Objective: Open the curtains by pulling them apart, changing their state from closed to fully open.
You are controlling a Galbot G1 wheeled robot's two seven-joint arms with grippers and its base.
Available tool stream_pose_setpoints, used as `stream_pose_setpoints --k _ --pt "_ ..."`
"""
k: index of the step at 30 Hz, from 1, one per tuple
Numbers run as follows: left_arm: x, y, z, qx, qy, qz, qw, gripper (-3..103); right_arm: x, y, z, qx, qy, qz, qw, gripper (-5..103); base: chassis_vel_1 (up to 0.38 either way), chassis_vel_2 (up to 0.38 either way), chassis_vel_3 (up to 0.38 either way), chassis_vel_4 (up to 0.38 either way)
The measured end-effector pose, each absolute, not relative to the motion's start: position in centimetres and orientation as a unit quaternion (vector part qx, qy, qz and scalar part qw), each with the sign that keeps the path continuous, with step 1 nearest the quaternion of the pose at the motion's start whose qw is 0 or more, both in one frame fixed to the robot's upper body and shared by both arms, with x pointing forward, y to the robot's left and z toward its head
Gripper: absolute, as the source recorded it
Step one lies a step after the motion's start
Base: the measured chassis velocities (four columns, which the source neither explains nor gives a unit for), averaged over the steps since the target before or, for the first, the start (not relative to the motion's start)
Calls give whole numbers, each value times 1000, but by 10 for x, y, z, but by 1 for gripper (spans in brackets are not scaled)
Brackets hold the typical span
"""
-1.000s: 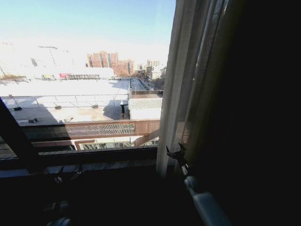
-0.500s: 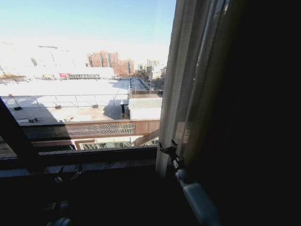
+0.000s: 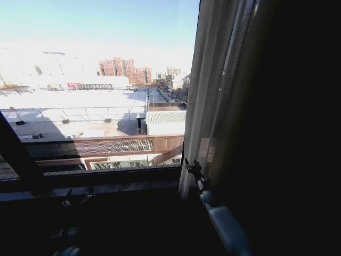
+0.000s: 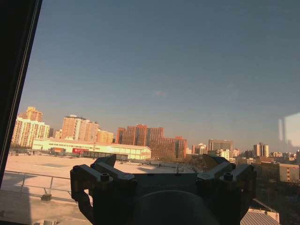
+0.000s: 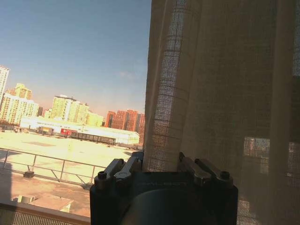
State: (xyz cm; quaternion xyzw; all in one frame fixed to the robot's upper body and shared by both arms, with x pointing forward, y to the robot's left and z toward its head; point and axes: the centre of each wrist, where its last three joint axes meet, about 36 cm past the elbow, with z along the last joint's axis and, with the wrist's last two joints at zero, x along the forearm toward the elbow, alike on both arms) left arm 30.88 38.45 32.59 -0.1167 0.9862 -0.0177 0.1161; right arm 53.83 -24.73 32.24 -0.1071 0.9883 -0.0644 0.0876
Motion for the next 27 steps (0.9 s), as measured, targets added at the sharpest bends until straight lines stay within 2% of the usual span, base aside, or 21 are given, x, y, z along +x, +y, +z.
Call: stream_pose_setpoints --k 1,3,6,7,9,20,27 --pt "309 384 326 -117 986 -18 116 100 538 -247 322 -108 988 -60 89 27 0 0 0 0" --pt "309 384 326 -117 986 -18 116 100 538 -246 323 -108 988 -57 89 27 0 0 0 0" --pt "309 384 326 -117 986 -18 116 100 537 -245 322 -113 988 -49 96 12 0 0 0 0" --pt "309 384 326 -117 986 -18 116 100 537 -245 322 -113 988 -49 96 12 0 0 0 0" --pt "309 384 326 -117 986 -18 116 100 536 -246 322 -118 987 -44 96 2 0 0 0 0" --pt "309 384 326 -117 986 -18 116 100 536 -259 322 -127 986 -38 96 0 0 0 0 0" --pt "309 385 326 -117 986 -18 116 100 536 -265 322 -127 986 -39 95 0 -98 -83 102 76"
